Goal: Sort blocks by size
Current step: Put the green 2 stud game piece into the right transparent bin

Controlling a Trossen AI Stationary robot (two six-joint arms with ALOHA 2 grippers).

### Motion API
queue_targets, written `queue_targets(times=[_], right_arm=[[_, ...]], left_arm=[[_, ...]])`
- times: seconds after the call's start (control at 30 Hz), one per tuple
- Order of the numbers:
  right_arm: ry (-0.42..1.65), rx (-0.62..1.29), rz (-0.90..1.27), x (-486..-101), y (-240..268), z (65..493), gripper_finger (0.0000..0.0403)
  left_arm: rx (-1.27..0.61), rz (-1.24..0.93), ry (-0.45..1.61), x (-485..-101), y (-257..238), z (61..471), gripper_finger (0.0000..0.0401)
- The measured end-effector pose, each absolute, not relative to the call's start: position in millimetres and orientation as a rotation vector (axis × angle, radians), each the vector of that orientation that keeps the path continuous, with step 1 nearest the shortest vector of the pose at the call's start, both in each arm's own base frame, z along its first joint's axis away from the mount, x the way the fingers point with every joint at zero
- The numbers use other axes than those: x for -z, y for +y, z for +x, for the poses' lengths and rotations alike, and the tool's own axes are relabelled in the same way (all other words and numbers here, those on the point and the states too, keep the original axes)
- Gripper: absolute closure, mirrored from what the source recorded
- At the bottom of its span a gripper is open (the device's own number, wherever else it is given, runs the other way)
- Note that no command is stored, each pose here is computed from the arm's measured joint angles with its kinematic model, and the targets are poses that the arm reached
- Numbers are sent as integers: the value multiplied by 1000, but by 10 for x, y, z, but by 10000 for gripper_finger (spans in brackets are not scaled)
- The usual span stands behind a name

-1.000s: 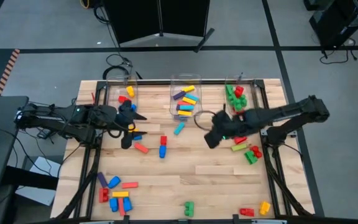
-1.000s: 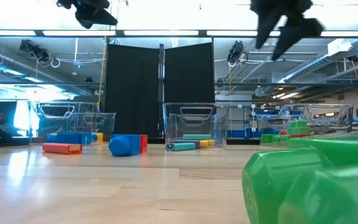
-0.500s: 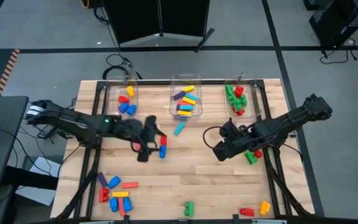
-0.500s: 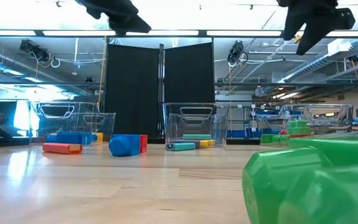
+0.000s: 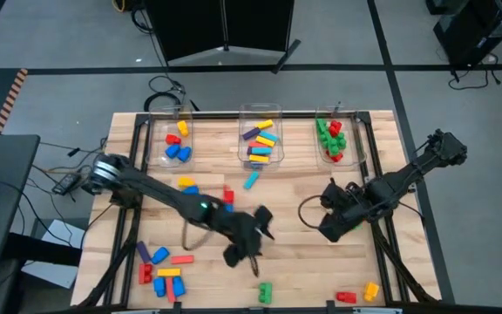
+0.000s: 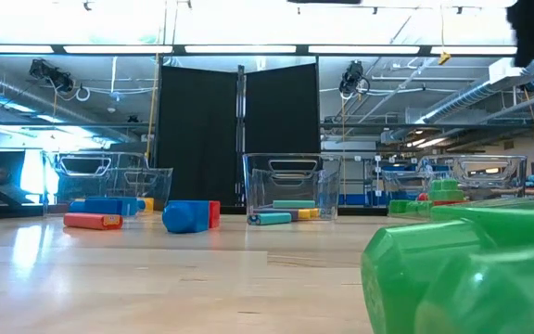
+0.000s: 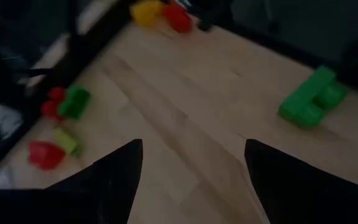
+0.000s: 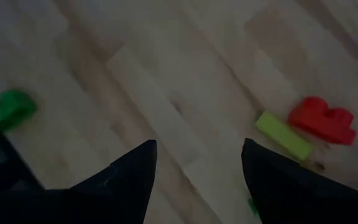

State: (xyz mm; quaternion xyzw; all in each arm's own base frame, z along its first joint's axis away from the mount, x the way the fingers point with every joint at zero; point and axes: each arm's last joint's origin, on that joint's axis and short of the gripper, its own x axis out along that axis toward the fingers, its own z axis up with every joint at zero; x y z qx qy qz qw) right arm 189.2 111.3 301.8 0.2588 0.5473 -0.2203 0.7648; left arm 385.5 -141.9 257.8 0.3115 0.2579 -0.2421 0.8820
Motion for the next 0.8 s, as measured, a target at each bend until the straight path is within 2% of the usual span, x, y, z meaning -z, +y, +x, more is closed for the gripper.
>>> queue_targets(times=[0.2, 0.33, 0.47, 0.6, 0.8], right_arm=[[1205, 454, 575, -3053, 1269, 1701, 164], [1210, 445, 591, -3055, 1367, 1615, 163], [1206, 451, 617, -3055, 1439, 1551, 164], [1182, 463, 628, -3054, 1496, 1497, 165], [1150, 488, 655, -3052, 1556, 1435, 164]], left_arm=[[655, 696, 629, -2317, -1773, 4190, 109], [825, 750, 675, -2134, -2003, 4231, 109], [960, 824, 632, -2031, -2192, 4198, 109], [1000, 926, 589, -1947, -2319, 4170, 109], [992, 935, 543, -1870, -2384, 4216, 109]])
